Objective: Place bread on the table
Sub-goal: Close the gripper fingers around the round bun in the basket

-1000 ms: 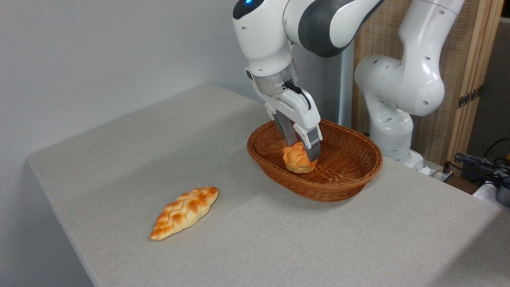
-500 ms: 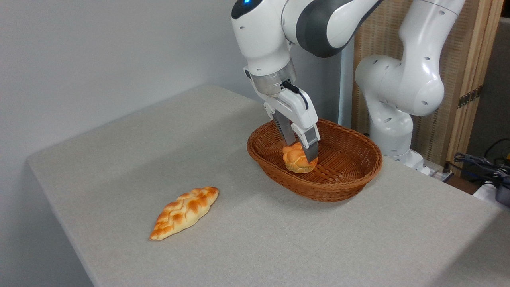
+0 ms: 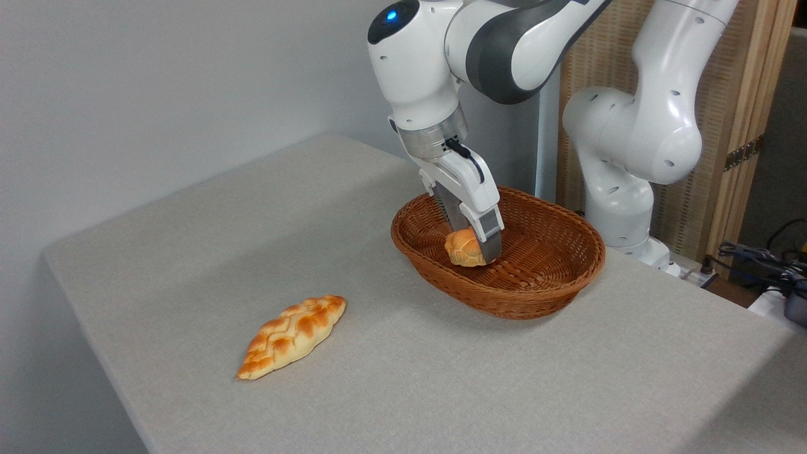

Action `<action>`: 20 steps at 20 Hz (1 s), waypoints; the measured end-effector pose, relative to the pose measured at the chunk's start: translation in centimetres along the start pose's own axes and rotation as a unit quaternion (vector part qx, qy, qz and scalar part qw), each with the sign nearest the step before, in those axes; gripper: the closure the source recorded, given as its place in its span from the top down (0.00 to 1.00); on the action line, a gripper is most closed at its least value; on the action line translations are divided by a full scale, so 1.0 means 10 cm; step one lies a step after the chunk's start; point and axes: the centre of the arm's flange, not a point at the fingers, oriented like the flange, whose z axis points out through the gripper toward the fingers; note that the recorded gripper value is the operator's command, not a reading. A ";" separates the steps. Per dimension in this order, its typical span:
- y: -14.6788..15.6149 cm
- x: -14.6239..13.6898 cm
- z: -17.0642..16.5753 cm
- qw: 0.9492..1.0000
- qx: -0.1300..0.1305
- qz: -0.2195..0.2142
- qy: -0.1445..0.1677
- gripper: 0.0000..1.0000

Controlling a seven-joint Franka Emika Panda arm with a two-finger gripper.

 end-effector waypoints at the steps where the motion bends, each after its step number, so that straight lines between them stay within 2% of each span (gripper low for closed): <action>1: 0.00 0.00 0.00 1.000 0.000 0.000 0.000 0.71; 3: 0.00 0.00 0.00 1.000 0.000 0.000 0.000 0.37; 4: 0.00 0.00 0.00 1.000 0.000 0.000 0.000 0.25; 6: -0.01 0.01 0.00 1.000 0.003 0.000 0.003 0.16; 13: -0.01 0.02 -0.01 1.000 0.006 0.000 0.006 0.10; 20: -0.01 0.01 -0.01 1.000 0.006 0.009 0.006 0.10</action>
